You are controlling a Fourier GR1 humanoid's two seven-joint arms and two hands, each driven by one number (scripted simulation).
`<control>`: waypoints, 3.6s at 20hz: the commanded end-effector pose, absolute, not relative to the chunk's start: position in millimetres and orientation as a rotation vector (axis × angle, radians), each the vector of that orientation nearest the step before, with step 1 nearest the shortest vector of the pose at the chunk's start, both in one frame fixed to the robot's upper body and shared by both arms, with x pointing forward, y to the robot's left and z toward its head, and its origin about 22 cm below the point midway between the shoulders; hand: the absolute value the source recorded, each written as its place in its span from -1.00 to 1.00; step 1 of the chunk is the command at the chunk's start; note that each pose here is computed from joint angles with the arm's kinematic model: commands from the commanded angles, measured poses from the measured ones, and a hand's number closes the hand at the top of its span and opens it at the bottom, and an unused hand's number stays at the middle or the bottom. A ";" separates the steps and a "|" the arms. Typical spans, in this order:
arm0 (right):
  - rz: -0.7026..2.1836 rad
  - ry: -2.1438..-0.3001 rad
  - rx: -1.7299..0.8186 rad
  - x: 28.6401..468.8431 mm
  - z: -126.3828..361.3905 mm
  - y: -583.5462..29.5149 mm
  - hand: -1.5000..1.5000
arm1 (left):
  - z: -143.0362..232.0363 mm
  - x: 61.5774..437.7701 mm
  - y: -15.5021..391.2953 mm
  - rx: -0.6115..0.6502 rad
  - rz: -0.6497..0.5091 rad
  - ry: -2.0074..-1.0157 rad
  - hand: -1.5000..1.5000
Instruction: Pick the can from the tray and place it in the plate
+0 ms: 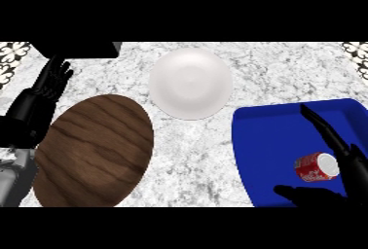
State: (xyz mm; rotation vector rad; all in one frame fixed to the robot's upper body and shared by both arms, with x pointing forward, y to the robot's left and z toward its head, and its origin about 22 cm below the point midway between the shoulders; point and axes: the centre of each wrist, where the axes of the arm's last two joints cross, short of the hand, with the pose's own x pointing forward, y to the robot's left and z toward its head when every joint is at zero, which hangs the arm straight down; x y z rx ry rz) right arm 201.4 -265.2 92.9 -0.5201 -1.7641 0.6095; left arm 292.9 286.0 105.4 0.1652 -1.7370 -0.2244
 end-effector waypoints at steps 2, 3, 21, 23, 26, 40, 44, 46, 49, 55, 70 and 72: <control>0.834 -1.437 -0.767 206.3 134.4 -299.5 -1.00 | 103.8 291.4 279.5 0.145 -0.225 -1.737 0.00; 0.902 -1.374 -0.780 199.2 135.2 -293.0 -1.00 | 104.6 290.5 287.5 0.171 -0.224 -1.732 0.00; 1.116 -0.822 -0.802 217.7 161.0 -258.5 -1.00 | 106.0 308.2 294.3 0.136 -0.229 -1.752 0.00; 1.133 -0.742 -0.834 222.2 133.9 -274.7 -1.00 | 108.9 294.2 279.3 0.128 -0.232 -1.755 0.00; 1.146 -0.704 -0.823 226.8 132.5 -283.8 -1.00 | 112.3 299.4 284.9 0.141 -0.233 -1.746 0.00; 1.149 -0.631 -0.739 243.9 70.9 -302.7 -1.00 | 98.3 302.0 274.5 0.136 -0.234 -1.744 0.00; 1.136 -0.583 -0.780 249.0 61.8 -307.3 -1.00 | 109.7 301.7 279.1 0.154 -0.233 -1.734 0.00; 1.140 -0.581 -0.784 245.6 51.4 -308.6 -1.00 | 92.2 297.0 278.6 0.141 -0.236 -1.749 0.00; 1.195 -0.555 -0.816 255.8 42.2 -303.4 -1.00 | 100.7 289.7 279.5 0.133 -0.241 -1.754 0.00; 1.142 -0.855 -0.985 257.5 45.9 -293.4 1.00 | 95.4 290.9 267.5 0.124 -0.244 -1.749 0.00; 0.184 -0.342 -1.291 185.0 18.3 -218.1 1.00 | 97.1 285.9 313.9 0.260 -0.178 -1.709 0.00; 0.133 -0.438 -1.300 185.6 34.5 -196.0 1.00 | 95.3 285.5 305.5 0.226 -0.190 -1.709 0.00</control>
